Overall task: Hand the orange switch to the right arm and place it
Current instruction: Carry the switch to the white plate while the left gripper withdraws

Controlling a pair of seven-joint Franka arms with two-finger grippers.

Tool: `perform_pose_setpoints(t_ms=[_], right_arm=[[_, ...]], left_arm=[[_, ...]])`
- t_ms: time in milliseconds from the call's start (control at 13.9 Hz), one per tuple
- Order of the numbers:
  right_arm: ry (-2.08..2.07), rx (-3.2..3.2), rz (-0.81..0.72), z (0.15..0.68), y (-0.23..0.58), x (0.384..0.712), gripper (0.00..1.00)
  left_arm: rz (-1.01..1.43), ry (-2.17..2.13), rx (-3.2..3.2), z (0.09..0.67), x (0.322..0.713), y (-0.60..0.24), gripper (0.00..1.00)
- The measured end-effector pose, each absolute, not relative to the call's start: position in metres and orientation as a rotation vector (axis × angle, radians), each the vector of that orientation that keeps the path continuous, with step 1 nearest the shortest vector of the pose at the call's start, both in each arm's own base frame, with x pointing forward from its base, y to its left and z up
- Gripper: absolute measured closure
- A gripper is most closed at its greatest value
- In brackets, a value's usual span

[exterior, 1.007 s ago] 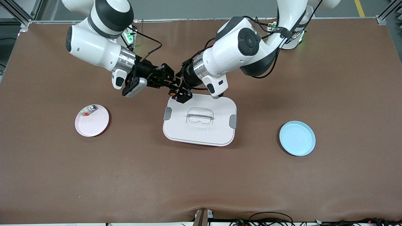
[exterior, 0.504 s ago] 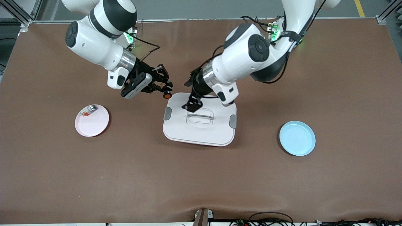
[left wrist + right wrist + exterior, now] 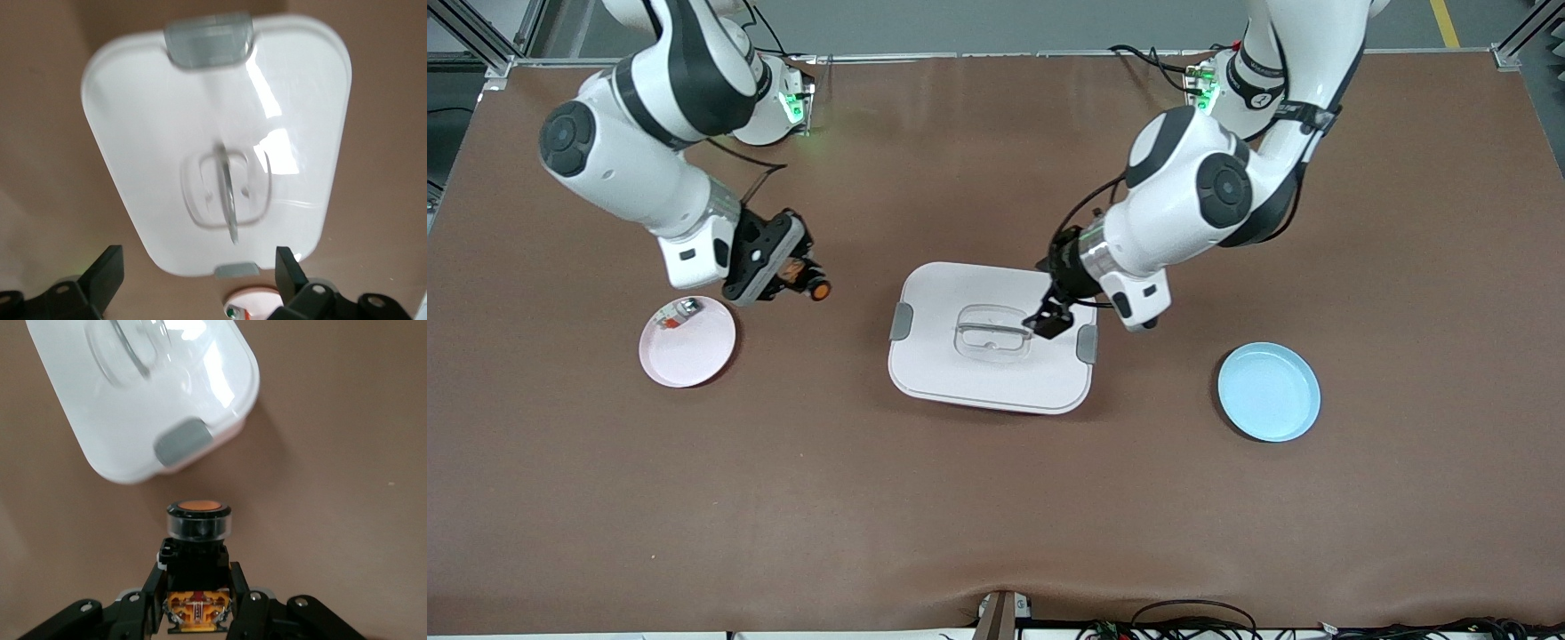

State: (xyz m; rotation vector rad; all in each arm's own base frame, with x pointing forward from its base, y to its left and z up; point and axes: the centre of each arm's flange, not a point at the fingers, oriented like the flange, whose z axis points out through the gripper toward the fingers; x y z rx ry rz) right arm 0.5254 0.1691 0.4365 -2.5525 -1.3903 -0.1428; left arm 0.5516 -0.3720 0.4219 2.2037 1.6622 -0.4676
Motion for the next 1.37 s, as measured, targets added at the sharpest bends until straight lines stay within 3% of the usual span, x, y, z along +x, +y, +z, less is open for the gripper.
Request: perform_pose_setpoints(t_ms=[288, 648, 1151, 1367], right_arm=[[-1.687, -2.468, -0.079, 0.410, 0.120, 0.534, 0.59], [-1.992, -2.394, -0.062, 0.361, 0.066, 0.530, 0.59], [-2.247, -2.229, -0.081, 0.271, -0.023, 0.543, 0.59], [-2.246, -2.221, -0.045, 0.235, -0.038, 0.542, 0.59]], left_arm=[[-0.358, 1.472, 2.351, 0.416, 0.555, -0.296, 0.00], [-0.106, 0.894, 2.722, 0.408, 0.564, -0.219, 0.00], [0.129, 0.115, 2.996, 0.420, 0.580, -0.135, 0.00], [0.204, 0.041, 3.002, 0.437, 0.594, -0.095, 0.00]])
